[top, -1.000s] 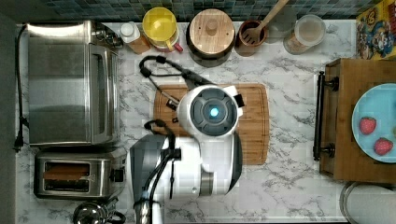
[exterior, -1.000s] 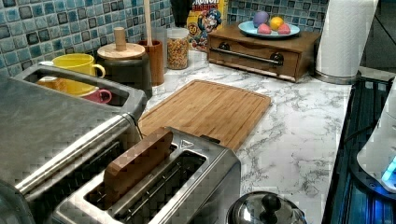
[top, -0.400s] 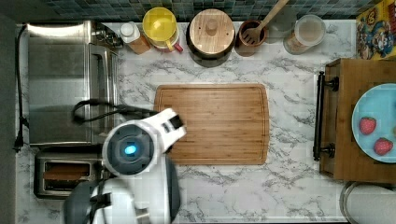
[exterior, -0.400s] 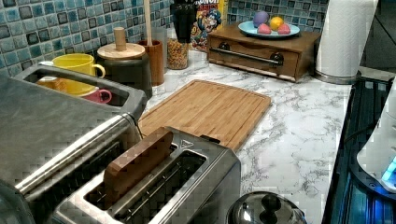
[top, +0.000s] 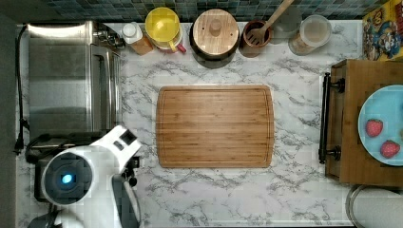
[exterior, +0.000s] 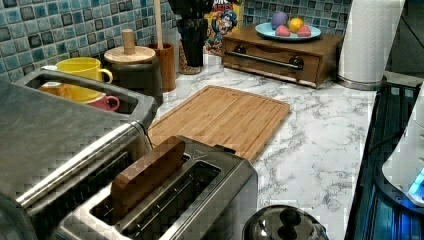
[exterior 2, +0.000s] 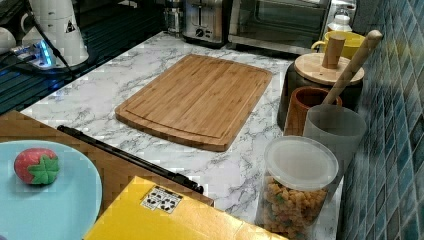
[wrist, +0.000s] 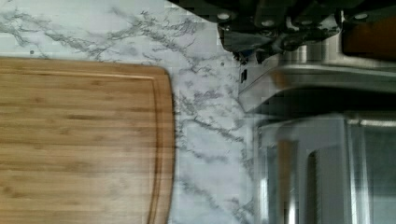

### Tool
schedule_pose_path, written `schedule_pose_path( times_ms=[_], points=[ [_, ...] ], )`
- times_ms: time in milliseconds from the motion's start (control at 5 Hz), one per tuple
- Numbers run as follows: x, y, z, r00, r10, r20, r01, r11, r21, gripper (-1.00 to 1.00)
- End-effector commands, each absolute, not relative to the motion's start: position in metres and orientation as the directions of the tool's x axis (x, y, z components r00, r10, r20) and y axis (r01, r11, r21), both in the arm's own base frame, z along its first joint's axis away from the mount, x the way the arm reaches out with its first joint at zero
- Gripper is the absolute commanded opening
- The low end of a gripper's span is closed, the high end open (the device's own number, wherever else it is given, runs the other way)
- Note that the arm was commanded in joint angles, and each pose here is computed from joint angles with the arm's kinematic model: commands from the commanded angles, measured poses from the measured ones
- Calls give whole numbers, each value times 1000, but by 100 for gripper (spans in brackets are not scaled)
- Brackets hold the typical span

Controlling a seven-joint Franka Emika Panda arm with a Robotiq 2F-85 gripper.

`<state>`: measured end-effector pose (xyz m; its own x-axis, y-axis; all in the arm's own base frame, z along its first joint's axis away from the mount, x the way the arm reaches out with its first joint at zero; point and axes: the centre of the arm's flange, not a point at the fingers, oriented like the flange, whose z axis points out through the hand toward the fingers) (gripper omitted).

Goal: Turn on the toaster.

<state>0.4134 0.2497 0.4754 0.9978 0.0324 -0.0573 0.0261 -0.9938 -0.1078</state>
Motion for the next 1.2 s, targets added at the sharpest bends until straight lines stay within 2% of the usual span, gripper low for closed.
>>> schedule_pose_path(
  times_ms=[200,400,800,1000,1200],
  points=[
    [377,254,418,979,73,-188,57,-994,-90,-100],
    [370,257,401,972,75,-222,55,-994,-95,-100],
    [357,252,403,987,51,-152,18,-977,-214,-100],
    [356,246,410,995,28,-96,-1,-957,-291,-100],
    [357,244,411,996,57,-66,30,-936,-351,-100]
  ],
)
